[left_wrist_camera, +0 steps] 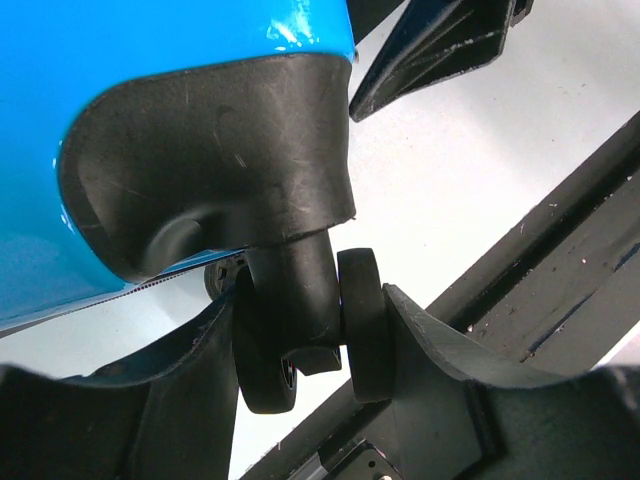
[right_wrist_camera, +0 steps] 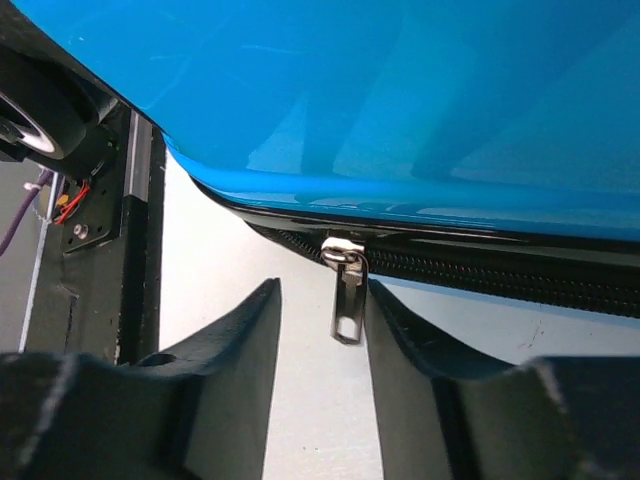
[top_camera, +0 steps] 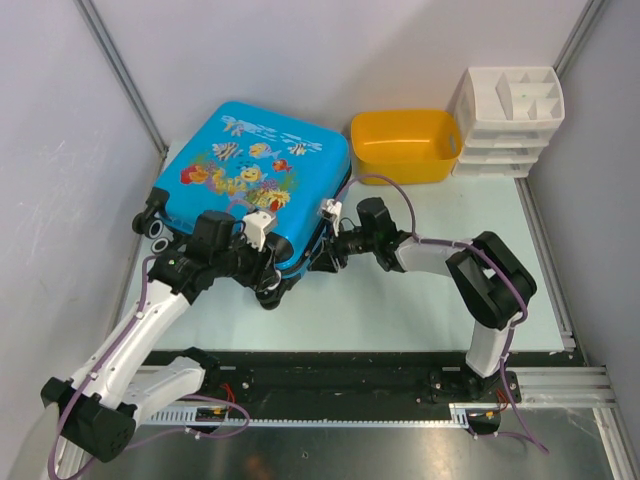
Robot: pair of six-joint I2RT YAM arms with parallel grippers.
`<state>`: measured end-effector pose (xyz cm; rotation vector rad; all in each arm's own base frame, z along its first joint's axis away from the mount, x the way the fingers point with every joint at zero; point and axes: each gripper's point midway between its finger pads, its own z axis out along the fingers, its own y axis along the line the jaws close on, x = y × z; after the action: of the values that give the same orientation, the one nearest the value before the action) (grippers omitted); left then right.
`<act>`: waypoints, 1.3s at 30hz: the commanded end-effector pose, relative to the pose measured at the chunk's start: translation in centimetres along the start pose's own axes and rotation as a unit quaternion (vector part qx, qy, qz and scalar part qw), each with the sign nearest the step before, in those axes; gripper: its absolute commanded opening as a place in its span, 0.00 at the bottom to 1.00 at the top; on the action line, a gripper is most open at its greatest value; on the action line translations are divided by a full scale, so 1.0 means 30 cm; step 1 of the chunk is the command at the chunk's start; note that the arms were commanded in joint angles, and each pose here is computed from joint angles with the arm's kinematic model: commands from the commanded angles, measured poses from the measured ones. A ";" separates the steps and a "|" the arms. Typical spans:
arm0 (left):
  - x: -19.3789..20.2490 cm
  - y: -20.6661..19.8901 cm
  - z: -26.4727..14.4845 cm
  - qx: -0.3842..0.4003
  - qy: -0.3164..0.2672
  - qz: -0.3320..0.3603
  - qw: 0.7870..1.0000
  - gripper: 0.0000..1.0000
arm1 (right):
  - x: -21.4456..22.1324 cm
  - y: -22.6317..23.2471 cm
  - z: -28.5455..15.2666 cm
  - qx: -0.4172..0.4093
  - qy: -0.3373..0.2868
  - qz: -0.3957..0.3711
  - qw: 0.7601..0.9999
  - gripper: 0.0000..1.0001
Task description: Open, take out, and arrange the luggage
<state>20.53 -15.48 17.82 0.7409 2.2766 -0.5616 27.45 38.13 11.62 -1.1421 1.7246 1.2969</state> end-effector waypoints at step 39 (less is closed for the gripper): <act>0.274 0.302 -0.358 -0.237 0.099 0.171 0.951 0.00 | -0.195 -0.420 -0.389 0.398 -0.019 -0.086 0.913 0.00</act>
<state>17.65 -3.91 18.49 0.9246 2.1666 0.0256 37.15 31.36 12.21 -0.8663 1.8454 0.5838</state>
